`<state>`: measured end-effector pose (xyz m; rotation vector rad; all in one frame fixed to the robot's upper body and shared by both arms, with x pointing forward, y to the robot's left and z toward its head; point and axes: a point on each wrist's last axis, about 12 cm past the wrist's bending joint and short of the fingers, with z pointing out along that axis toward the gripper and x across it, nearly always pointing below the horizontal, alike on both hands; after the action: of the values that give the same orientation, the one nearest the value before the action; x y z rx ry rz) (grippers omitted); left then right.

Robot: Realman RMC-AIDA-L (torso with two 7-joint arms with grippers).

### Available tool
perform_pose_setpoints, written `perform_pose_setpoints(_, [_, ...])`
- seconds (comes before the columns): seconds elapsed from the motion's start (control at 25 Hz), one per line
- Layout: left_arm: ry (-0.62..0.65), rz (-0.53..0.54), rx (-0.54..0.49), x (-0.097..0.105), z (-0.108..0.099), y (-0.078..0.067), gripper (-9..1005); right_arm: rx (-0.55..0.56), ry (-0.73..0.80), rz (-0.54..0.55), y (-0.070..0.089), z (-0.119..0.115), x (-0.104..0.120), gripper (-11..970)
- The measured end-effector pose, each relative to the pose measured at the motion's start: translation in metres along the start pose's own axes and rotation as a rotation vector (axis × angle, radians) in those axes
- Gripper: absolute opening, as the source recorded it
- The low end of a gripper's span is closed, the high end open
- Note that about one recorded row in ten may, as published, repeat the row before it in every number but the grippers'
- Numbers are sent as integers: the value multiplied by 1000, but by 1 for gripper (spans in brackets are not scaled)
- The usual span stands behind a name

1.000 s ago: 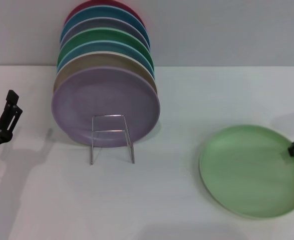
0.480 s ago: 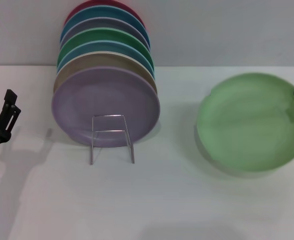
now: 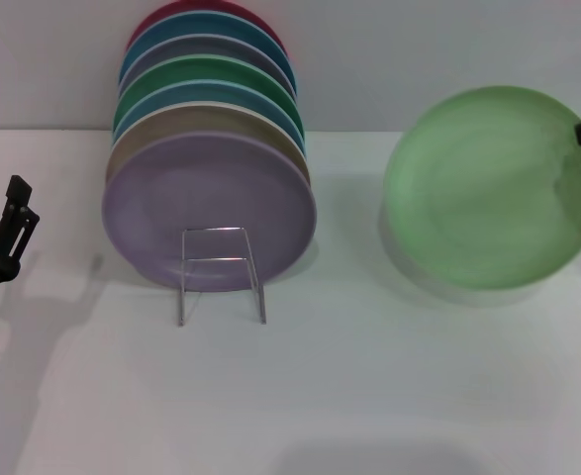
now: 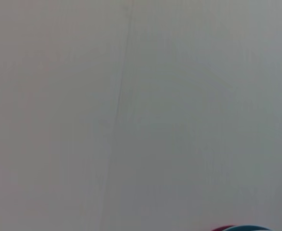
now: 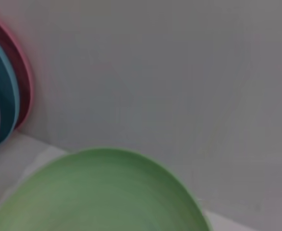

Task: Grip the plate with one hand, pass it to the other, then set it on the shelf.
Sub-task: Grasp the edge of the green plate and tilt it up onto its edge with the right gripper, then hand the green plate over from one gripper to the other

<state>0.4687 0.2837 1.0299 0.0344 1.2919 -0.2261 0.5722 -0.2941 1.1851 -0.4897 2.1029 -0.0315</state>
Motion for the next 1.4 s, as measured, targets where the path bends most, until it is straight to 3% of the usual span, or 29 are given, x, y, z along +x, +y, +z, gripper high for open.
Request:
perform_pose_setpoints(0.56, [-6,0,-3,-1,-2,1,847,128,-227,-69,23,23,16,11])
perform_pose_setpoints(0.88, [-12,2,-2,-2,-2,1,847,189,-306,-74,36,41,39,11])
perform_pose_setpoints(1.4, [-19,2,10,-2,-3,0,847,286,-497,-78,58,40,69,12])
